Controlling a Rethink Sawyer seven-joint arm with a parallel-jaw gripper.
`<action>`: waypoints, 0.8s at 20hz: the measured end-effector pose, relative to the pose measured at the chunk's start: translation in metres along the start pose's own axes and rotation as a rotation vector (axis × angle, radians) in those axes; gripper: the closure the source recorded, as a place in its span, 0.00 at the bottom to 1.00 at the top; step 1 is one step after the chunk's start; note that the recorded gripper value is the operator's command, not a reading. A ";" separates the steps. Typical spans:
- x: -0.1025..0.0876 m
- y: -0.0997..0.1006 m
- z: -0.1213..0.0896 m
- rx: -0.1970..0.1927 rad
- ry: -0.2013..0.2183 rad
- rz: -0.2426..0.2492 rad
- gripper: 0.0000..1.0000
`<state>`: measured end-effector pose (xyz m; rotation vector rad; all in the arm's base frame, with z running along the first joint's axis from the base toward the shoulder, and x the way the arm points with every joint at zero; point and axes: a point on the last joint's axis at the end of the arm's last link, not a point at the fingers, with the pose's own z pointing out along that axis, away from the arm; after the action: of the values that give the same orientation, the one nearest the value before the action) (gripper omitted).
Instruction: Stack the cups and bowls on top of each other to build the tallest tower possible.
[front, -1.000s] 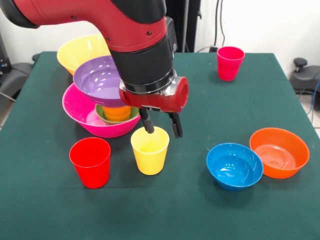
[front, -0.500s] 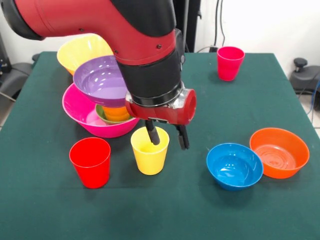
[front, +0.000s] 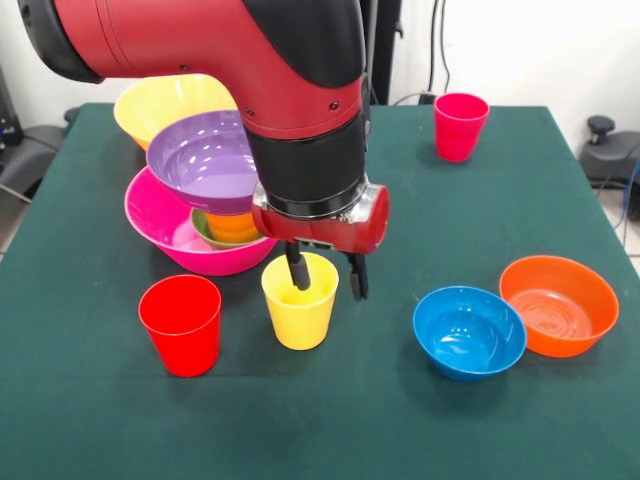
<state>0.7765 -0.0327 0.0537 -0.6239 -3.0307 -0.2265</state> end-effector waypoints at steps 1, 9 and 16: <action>0.001 -0.002 0.001 0.007 0.000 -0.003 0.00; 0.019 -0.017 0.018 0.045 0.025 -0.023 0.00; 0.030 -0.021 0.032 0.056 0.029 -0.038 0.00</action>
<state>0.7403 -0.0351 0.0213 -0.5546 -3.0116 -0.1495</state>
